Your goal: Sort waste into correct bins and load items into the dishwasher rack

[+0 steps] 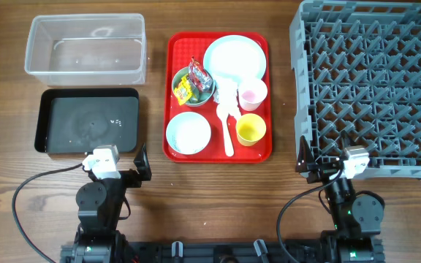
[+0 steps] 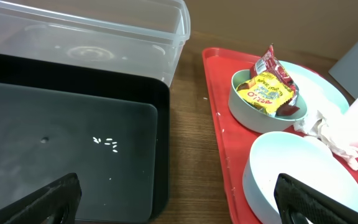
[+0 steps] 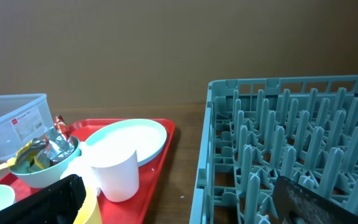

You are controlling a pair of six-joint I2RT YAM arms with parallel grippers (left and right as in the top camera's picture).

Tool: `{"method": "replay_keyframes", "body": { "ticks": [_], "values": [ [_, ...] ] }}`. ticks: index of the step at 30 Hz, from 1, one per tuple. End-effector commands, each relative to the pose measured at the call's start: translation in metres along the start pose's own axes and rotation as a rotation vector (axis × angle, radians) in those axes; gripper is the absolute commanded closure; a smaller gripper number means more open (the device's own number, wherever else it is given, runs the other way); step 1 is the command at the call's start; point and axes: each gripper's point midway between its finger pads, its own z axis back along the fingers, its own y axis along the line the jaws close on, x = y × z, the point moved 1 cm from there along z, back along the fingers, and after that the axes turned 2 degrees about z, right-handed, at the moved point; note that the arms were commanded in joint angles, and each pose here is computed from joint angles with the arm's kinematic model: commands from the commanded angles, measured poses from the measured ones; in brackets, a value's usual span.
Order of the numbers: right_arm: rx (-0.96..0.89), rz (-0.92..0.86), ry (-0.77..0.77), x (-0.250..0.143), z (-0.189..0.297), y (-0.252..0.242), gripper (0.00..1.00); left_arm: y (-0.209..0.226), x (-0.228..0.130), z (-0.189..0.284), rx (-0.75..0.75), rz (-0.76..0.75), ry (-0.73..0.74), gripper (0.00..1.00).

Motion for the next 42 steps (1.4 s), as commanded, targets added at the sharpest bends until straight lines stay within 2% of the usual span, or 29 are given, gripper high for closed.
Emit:
{"method": "replay_keyframes", "body": {
  "ticks": [1, 14, 19, 23, 25, 27, 29, 32, 33, 35, 38, 40, 42],
  "values": [
    [-0.008, -0.013, -0.001, 0.0, 0.0, -0.001, 0.0, -0.002, -0.003, 0.0, -0.012, 0.005, 0.007, 0.0],
    [-0.008, -0.013, -0.002, 0.0, 0.0, -0.001, 0.0, -0.002, -0.003, 0.0, -0.011, 0.005, 0.006, 0.0],
    [-0.019, -0.006, -0.063, 0.014, 0.0, -0.003, 0.01, -0.001, -0.003, 0.0, -0.008, 0.005, 0.005, 0.0],
    [0.095, 0.017, -0.186, 0.045, 0.005, 0.017, 0.0, 0.001, 0.001, 0.0, 0.01, 0.004, -0.014, 0.0],
    [0.168, 0.028, -0.207, 0.064, 0.011, 0.03, 0.0, -0.006, 0.027, 0.003, -0.021, 0.03, -0.101, 0.0],
    [0.184, 0.034, -0.165, 0.086, 0.019, 0.036, 0.0, -0.019, 0.076, 0.016, -0.051, 0.034, -0.21, 0.0],
    [0.174, 0.114, -0.124, 0.111, 0.022, 0.037, 0.0, -0.026, 0.103, 0.023, -0.053, 0.033, -0.217, 0.0],
    [0.17, 0.131, -0.047, 0.142, 0.009, 0.037, 0.0, -0.04, 0.133, 0.022, -0.067, 0.009, -0.149, 0.0],
    [0.17, 0.119, 0.006, 0.148, -0.002, 0.036, 0.0, -0.051, 0.149, 0.019, -0.099, -0.04, -0.101, 0.0],
    [0.17, 0.091, 0.114, 0.152, -0.025, 0.033, 0.0, -0.059, 0.172, 0.008, -0.088, -0.034, 0.021, 0.0],
    [0.174, 0.032, 0.332, 0.144, -0.062, 0.028, 0.0, -0.068, 0.187, -0.019, -0.055, -0.03, 0.3, 0.0],
    [0.223, -0.014, 0.475, 0.133, -0.085, 0.033, 0.0, -0.071, 0.195, -0.042, -0.05, -0.113, 0.464, 0.0],
    [0.249, -0.076, 0.563, 0.109, -0.105, 0.034, 0.0, -0.069, 0.186, -0.066, -0.055, -0.164, 0.597, 0.0]
  ]
}}
